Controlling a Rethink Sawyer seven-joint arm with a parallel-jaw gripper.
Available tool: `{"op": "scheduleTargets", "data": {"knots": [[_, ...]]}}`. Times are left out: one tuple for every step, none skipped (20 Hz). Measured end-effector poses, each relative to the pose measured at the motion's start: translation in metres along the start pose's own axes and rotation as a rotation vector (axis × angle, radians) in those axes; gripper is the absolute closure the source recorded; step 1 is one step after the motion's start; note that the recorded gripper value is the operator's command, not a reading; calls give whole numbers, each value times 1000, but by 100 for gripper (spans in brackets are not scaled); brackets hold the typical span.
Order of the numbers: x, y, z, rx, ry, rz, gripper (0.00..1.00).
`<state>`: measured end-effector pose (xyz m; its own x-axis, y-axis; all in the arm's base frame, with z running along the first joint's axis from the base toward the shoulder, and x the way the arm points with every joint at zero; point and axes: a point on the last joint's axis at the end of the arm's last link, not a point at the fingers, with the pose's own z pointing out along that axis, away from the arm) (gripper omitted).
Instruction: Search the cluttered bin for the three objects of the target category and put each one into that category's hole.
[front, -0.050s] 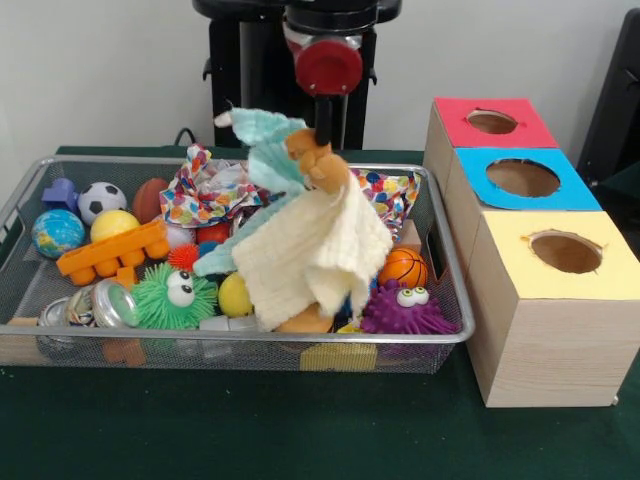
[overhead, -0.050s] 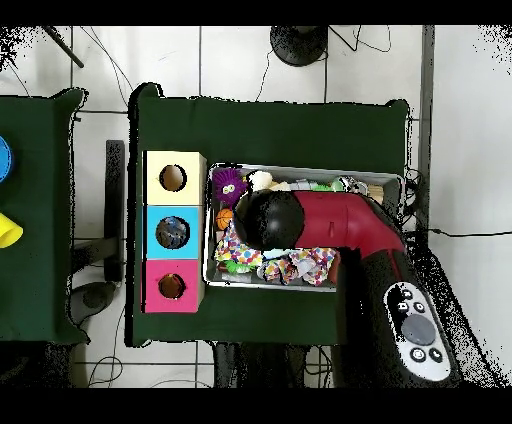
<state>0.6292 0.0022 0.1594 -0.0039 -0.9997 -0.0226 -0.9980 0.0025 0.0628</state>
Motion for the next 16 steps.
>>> {"op": "scheduleTargets", "data": {"knots": [[-5, 3, -3, -2, -3, 1, 100], [-7, 4, -5, -2, -4, 2, 100], [-9, 6, -8, -2, -4, 4, 100], [-10, 7, -9, -3, -5, 5, 100], [-12, 9, -12, -3, -6, 8, 100], [-13, 10, -15, -1, -9, 13, 100], [-13, 10, -18, 2, -10, 18, 100], [-12, 9, -21, 6, -13, 25, 100], [-12, 9, -22, 8, -14, 28, 100], [-11, 8, -23, 12, -18, 36, 100], [-10, 7, -23, 14, -19, 39, 100], [-9, 6, -22, 18, -22, 44, 100], [-8, 5, -20, 23, -24, 48, 100], [-6, 4, -17, 31, -28, 54, 100], [-4, 3, -15, 39, -32, 60, 100], [-2, 1, -13, 48, -36, 66, 100]]}}
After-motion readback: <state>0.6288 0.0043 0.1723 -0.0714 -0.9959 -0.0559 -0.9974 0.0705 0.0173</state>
